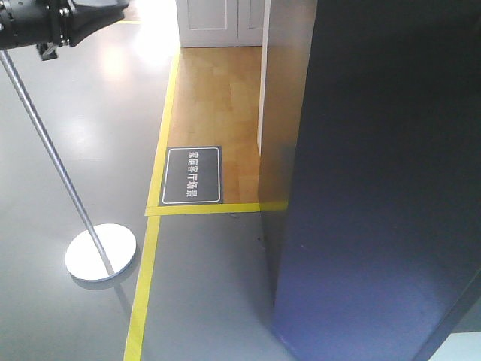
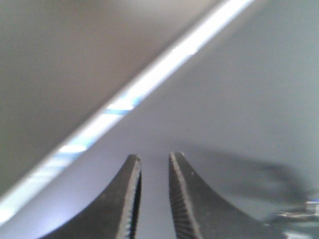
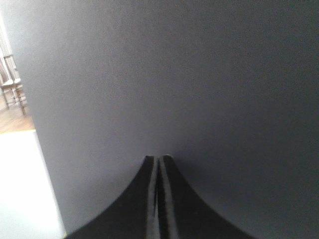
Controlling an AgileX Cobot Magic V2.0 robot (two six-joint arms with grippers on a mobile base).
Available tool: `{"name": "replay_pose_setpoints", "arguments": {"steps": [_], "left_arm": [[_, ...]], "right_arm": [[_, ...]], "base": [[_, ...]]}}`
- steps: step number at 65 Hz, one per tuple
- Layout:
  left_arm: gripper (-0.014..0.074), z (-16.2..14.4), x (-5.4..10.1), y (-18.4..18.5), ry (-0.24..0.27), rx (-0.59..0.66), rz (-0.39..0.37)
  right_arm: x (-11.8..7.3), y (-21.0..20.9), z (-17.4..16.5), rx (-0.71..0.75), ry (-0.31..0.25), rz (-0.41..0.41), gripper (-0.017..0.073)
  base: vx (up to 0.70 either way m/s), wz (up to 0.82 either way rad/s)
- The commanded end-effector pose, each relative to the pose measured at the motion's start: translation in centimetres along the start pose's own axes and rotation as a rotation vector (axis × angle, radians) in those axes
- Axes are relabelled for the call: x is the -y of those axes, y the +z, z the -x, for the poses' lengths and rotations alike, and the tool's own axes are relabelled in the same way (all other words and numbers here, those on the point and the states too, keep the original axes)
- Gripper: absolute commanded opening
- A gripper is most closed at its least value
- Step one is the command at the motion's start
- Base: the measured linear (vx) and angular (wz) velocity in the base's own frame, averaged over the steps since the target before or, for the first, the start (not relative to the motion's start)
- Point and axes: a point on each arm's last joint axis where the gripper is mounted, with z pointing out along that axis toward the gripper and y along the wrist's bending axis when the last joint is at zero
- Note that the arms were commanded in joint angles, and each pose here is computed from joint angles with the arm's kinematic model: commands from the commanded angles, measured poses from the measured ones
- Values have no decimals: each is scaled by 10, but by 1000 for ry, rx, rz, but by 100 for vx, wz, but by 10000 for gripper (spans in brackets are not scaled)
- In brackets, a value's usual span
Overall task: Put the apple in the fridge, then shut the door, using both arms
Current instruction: 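Push the fridge door shut with both grippers against its outer face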
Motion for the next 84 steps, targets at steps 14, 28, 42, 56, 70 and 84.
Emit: {"name": "replay_pose_setpoints", "arguments": {"steps": [14, 28, 42, 56, 70, 84], "left_arm": [[154, 16, 14, -13, 139, 113, 129], [154, 24, 6, -16, 174, 193, 228], [154, 28, 3, -17, 195, 236, 276], [154, 31, 1, -19, 197, 266, 295], [154, 34, 0, -20, 204, 303, 322], [154, 36, -3, -22, 242, 314, 364]], "right_arm": [[5, 38, 7, 59, -19, -94, 4], [3, 73, 1, 36, -21, -92, 4], [-2, 107, -3, 18, -44, -71, 4], [-5, 132, 2, 42, -42, -65, 4], [-8, 145, 5, 49, -40, -44, 6], [1, 147, 7, 43, -35, -54, 7]], "base": [[0, 0], [0, 0], [0, 0], [0, 0], [0, 0], [0, 0]]}}
